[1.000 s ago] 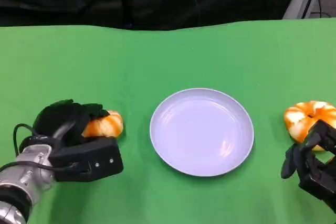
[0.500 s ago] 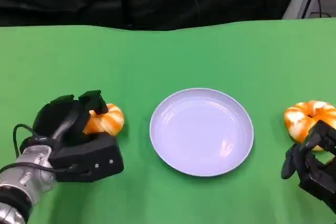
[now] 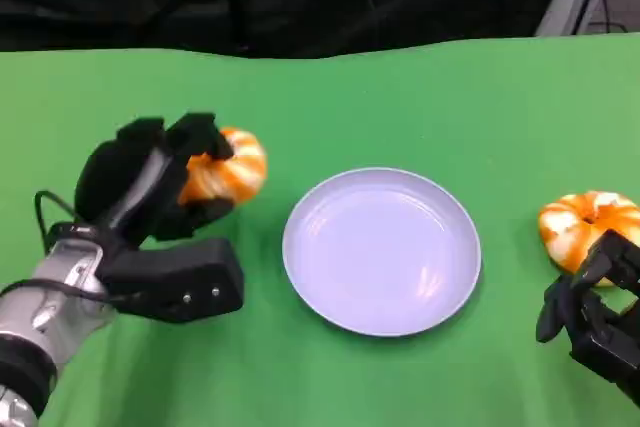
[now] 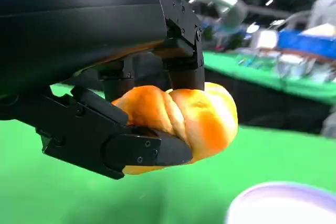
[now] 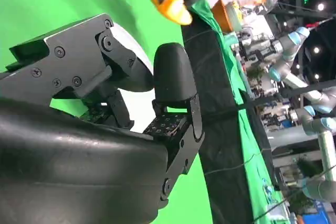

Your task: Grasp the bread from the table and place it into the plate.

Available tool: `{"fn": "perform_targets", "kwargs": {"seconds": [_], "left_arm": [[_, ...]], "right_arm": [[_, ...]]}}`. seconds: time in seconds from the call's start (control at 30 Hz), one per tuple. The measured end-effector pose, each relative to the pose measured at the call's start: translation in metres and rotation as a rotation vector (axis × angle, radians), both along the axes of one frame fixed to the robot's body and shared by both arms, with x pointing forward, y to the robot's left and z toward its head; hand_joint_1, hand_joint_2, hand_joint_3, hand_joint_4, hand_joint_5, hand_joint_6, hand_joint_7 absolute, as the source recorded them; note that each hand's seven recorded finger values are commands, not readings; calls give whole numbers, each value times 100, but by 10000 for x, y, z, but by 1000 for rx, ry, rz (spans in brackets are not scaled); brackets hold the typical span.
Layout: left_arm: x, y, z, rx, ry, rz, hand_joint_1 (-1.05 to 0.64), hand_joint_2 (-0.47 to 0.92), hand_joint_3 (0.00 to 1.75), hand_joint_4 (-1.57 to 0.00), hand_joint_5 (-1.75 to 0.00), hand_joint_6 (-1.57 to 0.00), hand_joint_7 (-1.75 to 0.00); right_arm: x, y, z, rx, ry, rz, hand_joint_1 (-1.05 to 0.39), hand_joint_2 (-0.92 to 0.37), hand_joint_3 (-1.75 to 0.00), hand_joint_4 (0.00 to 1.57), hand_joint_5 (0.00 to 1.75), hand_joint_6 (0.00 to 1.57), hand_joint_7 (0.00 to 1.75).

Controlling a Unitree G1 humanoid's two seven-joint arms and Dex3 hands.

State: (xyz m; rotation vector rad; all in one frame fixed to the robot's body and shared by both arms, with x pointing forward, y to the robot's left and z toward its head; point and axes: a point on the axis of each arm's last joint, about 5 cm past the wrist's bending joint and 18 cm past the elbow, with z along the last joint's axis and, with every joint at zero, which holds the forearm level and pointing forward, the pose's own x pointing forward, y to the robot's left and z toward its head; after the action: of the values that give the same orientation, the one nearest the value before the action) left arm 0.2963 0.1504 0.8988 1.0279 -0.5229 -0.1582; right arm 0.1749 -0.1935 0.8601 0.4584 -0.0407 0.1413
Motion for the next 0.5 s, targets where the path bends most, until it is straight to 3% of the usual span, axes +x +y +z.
{"fn": "perform_targets", "kwargs": {"seconds": [0.13, 0.23, 0.4, 0.5], "left_arm": [[17, -71, 139, -22, -61, -42, -11, 66, 88, -69, -175, -61, -175], [1, -65, 159, -24, -64, -38, -11, 64, 89, -68, -175, -61, -175], [-28, -295, 387, -36, -115, -152, -8, 62, 88, -68, -175, -61, -175], [-45, -409, 427, -45, -108, -193, -11, 62, 87, -67, -175, -61, -175]], "right_arm": [[0, 1, 0, 0, 0, 0, -8, -63, -107, 80, 175, 70, 159], [-1, 0, 0, 0, 1, -1, -9, -63, -107, 80, 175, 70, 159], [6, 6, 4, 1, -3, 5, -9, -63, -106, 80, 175, 70, 158], [2, 3, 2, 1, -2, 4, -9, -64, -106, 80, 175, 70, 158]]}}
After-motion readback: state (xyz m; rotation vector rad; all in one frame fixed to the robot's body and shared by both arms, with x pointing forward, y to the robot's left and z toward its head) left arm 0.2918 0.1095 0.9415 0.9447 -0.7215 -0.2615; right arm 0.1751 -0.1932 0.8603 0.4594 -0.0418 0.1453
